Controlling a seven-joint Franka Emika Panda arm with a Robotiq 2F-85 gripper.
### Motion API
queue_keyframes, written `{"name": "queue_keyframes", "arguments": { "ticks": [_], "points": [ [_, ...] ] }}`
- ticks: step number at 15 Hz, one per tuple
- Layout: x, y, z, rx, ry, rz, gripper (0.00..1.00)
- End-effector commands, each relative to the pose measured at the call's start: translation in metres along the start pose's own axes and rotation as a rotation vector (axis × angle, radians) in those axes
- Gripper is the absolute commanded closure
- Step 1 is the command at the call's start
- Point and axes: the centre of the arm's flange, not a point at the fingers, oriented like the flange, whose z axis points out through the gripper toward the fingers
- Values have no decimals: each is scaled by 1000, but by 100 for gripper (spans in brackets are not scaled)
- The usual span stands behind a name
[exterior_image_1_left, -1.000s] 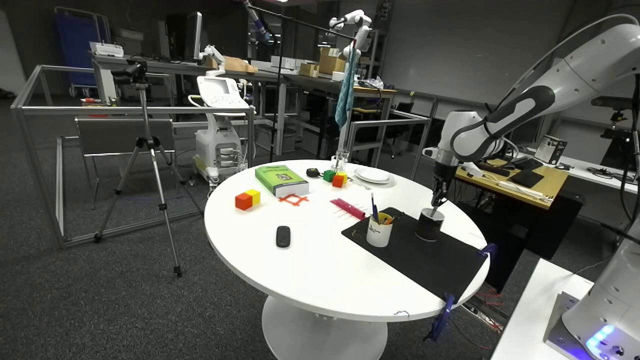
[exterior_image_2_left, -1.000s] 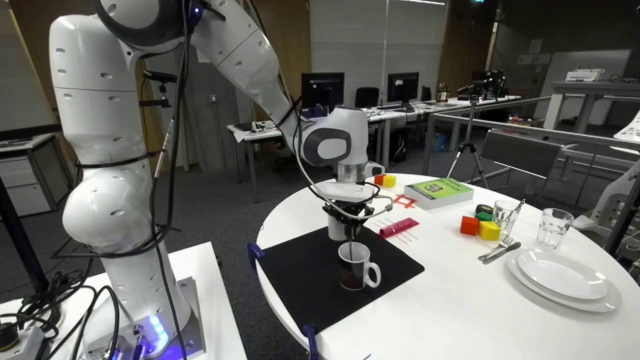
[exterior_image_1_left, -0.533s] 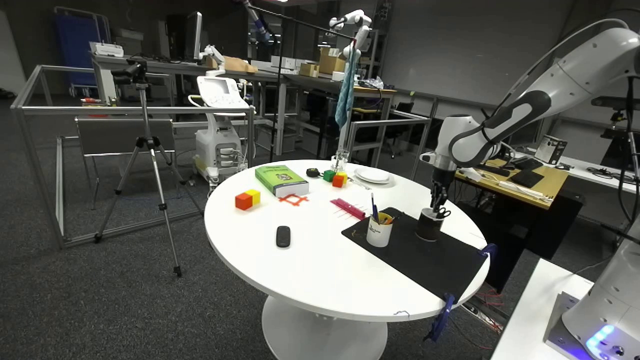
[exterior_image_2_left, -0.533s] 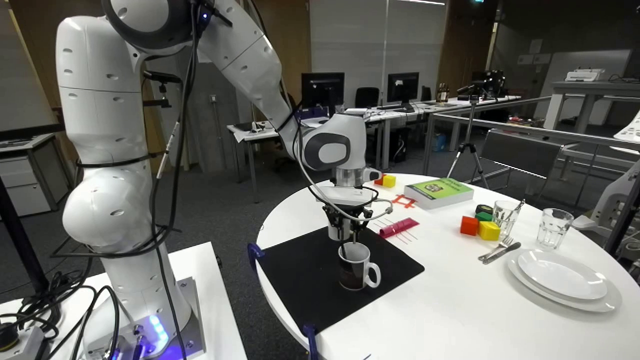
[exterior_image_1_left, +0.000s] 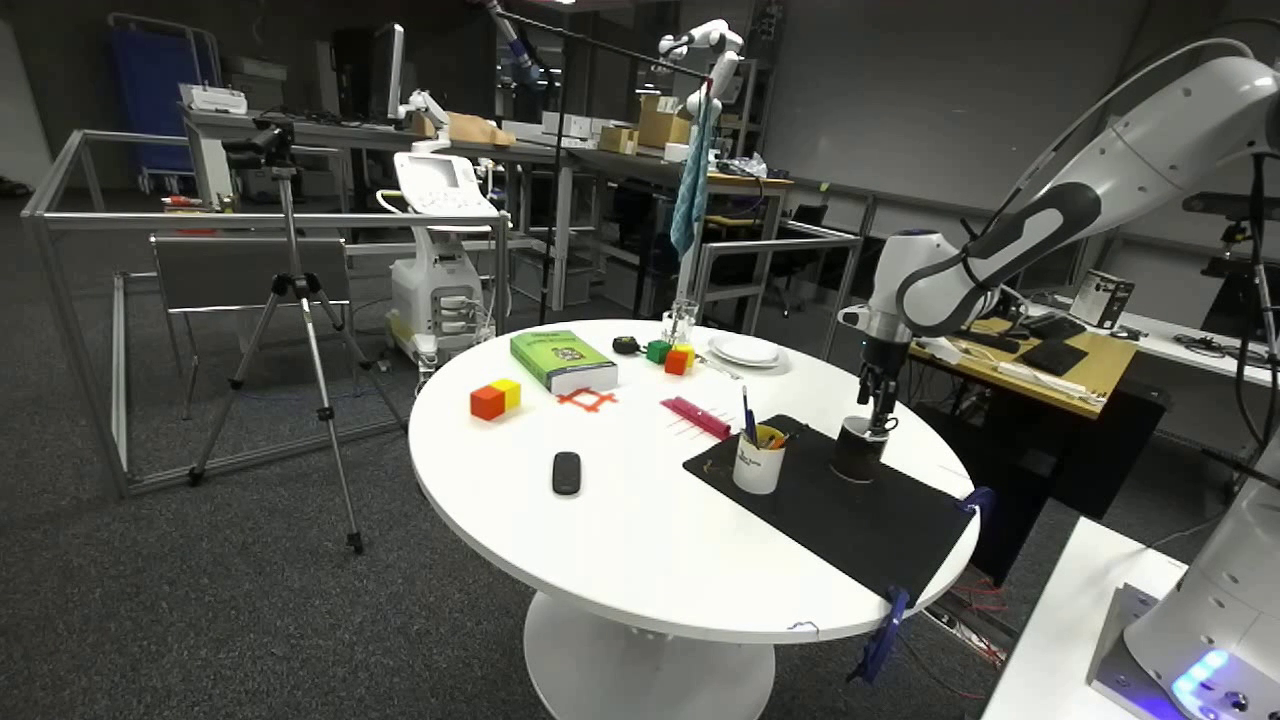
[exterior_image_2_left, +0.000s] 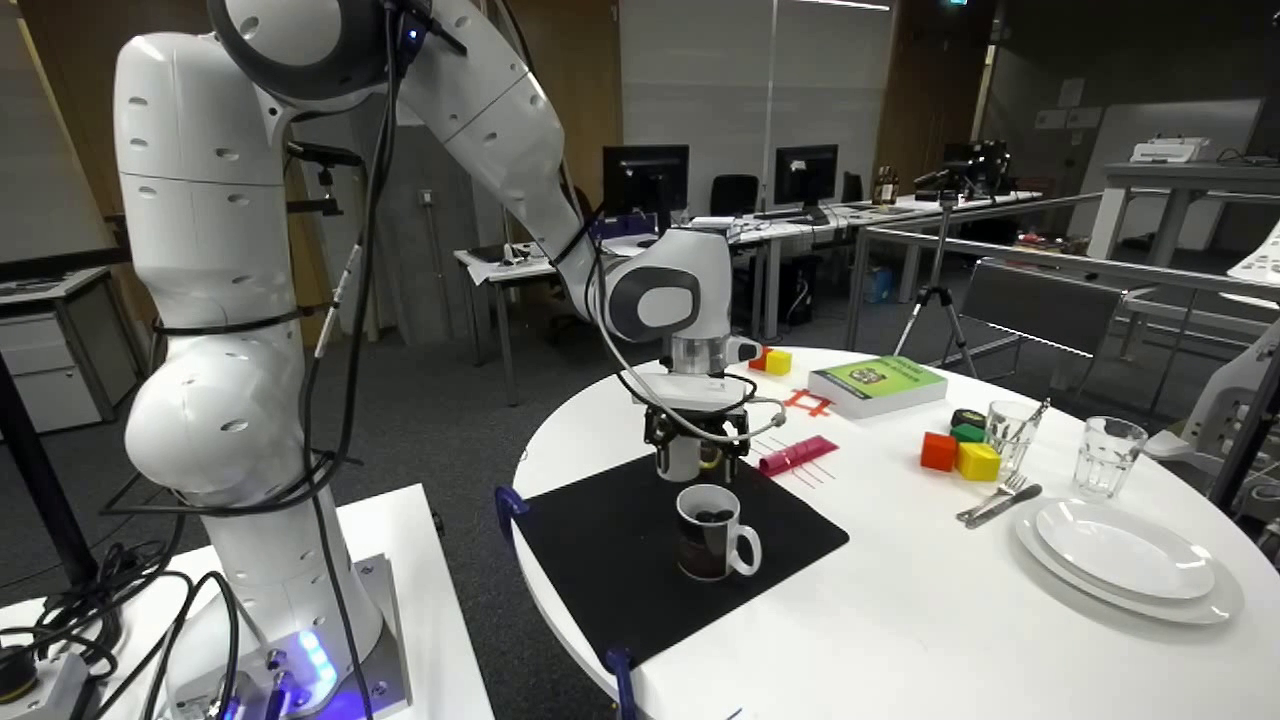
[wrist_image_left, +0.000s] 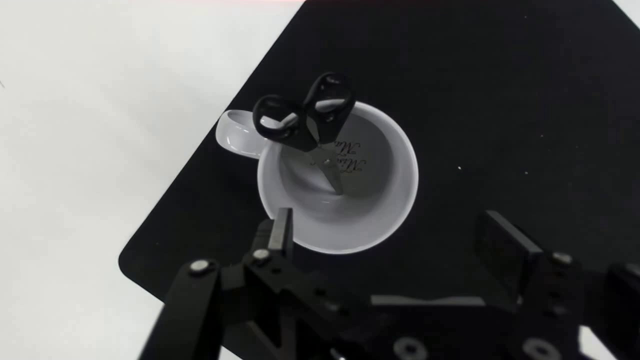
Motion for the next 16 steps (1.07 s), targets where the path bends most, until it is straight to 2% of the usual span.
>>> {"name": "queue_keyframes", "arguments": {
  "ticks": [1, 8, 16],
  "points": [
    [2, 2, -11, -34, 37, 1, 0],
    [26, -9, -33, -66, 78, -25, 0],
    [61, -48, -61, -130, 178, -192, 0]
  ]
}}
